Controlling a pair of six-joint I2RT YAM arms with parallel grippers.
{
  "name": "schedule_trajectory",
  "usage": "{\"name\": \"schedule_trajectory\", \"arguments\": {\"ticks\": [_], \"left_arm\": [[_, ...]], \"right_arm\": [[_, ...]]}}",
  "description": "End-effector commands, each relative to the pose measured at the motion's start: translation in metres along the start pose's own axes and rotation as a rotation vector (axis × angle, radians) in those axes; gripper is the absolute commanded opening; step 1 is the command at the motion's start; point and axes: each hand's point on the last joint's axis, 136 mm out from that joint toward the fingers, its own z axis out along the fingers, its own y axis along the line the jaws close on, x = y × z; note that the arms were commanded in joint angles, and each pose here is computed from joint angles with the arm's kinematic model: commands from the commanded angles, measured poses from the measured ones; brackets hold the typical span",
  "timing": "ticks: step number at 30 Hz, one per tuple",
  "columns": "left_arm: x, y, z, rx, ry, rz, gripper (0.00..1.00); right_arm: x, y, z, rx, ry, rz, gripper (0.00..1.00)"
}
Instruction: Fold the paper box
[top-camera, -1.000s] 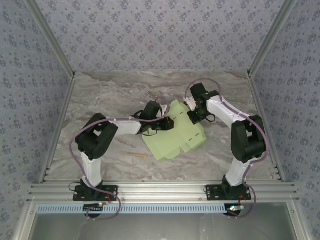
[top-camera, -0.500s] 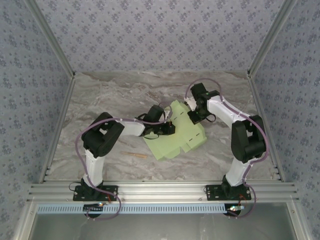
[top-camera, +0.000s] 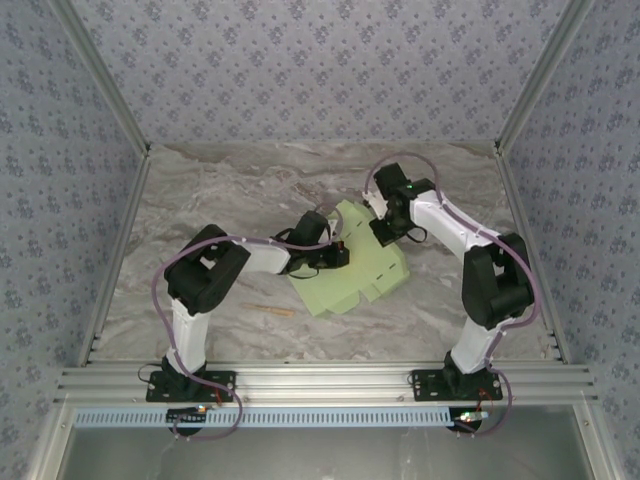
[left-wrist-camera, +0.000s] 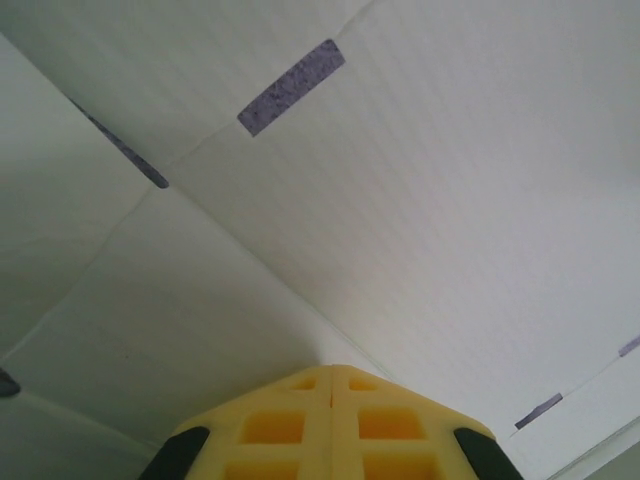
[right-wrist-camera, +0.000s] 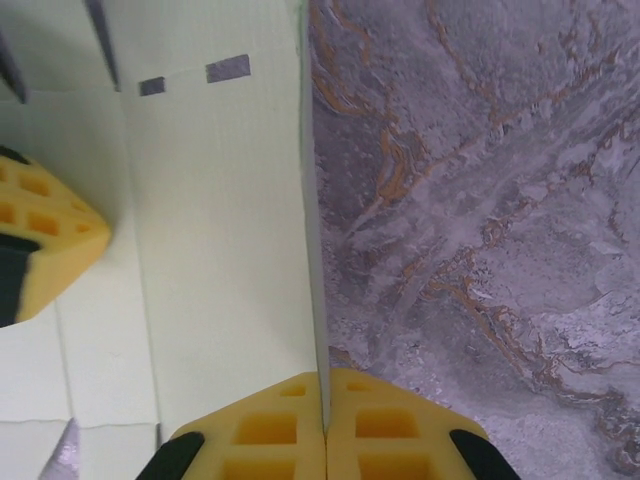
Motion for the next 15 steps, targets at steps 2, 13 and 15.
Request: {"name": "schedule_trajectory", "arguments": {"ticks": [2, 13, 15], "left_arm": [[0.017, 0.02, 0.015, -0.059, 0.0, -0.037, 0.02], [0.016, 0.022, 0.019, -0.042, -0.028, -0.059, 0.03], [0.014, 0.019, 0.017, -0.023, -0.028, -0.061, 0.06]], "right_arm": [[-0.026, 0.032, -0.026, -0.051, -0.089, -0.002, 0.07], [-0.036, 0.072, -0.022, 0.008, -0.078, -0.072, 0.06], [-0.036, 0.061, -0.023, 0.069, -0.079, -0.082, 0.05]]}}
